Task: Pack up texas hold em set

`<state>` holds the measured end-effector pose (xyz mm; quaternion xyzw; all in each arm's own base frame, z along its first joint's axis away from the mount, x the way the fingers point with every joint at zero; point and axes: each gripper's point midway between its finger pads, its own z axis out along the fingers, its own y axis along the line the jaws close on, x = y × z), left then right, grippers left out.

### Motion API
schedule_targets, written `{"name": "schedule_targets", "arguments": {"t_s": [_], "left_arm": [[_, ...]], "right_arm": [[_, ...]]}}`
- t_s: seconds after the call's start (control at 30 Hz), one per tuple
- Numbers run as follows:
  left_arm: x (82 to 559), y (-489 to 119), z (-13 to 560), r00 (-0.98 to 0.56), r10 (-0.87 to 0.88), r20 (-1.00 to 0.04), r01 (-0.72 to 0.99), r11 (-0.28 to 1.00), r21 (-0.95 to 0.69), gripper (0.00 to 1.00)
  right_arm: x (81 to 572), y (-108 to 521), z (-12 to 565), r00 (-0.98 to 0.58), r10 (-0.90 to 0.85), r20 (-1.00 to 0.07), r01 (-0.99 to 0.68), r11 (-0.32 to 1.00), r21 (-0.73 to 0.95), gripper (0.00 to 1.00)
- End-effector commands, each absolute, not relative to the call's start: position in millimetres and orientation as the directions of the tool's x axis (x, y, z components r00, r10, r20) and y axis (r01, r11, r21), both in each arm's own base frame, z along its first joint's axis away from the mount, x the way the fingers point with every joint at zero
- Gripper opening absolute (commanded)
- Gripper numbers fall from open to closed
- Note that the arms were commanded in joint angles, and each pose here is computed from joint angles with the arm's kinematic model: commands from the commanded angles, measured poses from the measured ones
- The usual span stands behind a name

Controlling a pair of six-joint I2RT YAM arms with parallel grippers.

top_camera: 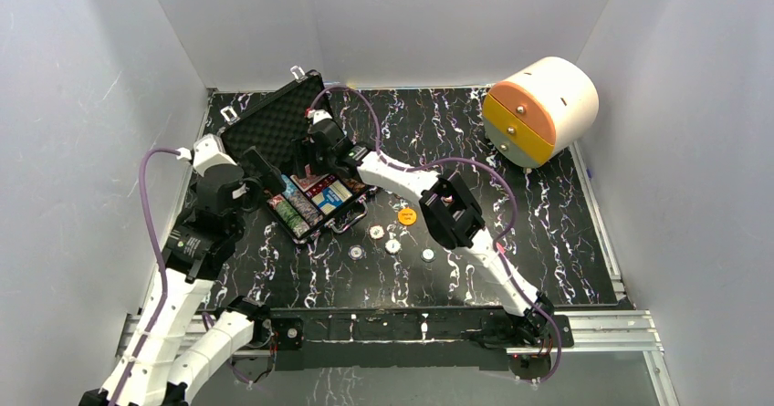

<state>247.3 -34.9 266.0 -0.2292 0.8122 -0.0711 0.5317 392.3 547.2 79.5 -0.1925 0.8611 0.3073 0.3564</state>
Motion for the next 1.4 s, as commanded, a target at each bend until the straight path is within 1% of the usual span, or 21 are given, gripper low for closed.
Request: {"name": "schedule_targets", "arguments": {"t_s": [0.0,0.2,0.33,0.43,0.47,0.57,0.67,0.83,0.97,1.0,1.03,1.23,1.37], "left_arm": [[245,-31,301,-0.265,-0.431,-0.862,-0.258,0.894,-0.367,0.96],[240,-35,318,-0.252,-0.421,-0.872,-0.201,0.904,-0.378,0.98],[240,-42,316,-0.274,-0.419,-0.866,-0.167,0.907,-0.386,0.98],[241,-50,311,-0.292,-0.429,-0.855,-0.142,0.903,-0.405,0.98],[243,-51,309,-0.293,-0.434,-0.852,-0.141,0.901,-0.411,0.98],[246,-54,304,-0.291,-0.451,-0.844,-0.14,0.892,-0.429,0.98],[249,-55,304,-0.283,-0.464,-0.84,-0.147,0.886,-0.44,0.99],[250,-60,304,-0.29,-0.47,-0.833,-0.13,0.882,-0.453,0.98],[249,-66,294,-0.323,-0.477,-0.817,-0.116,0.877,-0.466,0.98],[249,-69,290,-0.334,-0.481,-0.811,-0.111,0.874,-0.472,0.98],[249,-71,287,-0.343,-0.486,-0.804,-0.112,0.871,-0.479,0.98],[248,-82,265,-0.401,-0.507,-0.763,-0.108,0.854,-0.51,0.98],[249,-85,259,-0.411,-0.516,-0.751,-0.112,0.847,-0.52,0.98]], "right_arm": [[404,550,195,-0.588,0.032,-0.808,-0.594,0.661,0.459,0.82],[400,501,245,-0.567,0.1,-0.818,-0.567,0.673,0.475,0.8],[397,439,239,-0.603,0.13,-0.787,-0.461,0.748,0.477,0.8],[388,386,222,-0.638,0.105,-0.763,-0.378,0.82,0.429,0.82],[381,370,205,-0.653,0.063,-0.755,-0.359,0.851,0.382,0.85],[359,334,180,-0.681,-0.035,-0.732,-0.342,0.898,0.275,0.93],[334,313,160,-0.722,-0.076,-0.688,-0.334,0.909,0.25,0.94],[302,288,109,-0.817,-0.156,-0.555,-0.302,0.936,0.181,0.94],[293,281,90,-0.829,-0.202,-0.521,-0.3,0.947,0.112,0.94],[293,282,89,-0.832,-0.202,-0.516,-0.3,0.947,0.112,0.93],[290,281,76,-0.848,-0.216,-0.483,-0.296,0.95,0.095,0.92],[280,282,39,-0.893,-0.245,-0.377,-0.293,0.953,0.074,0.77],[279,276,24,-0.905,-0.239,-0.352,-0.268,0.963,0.036,0.73]]}}
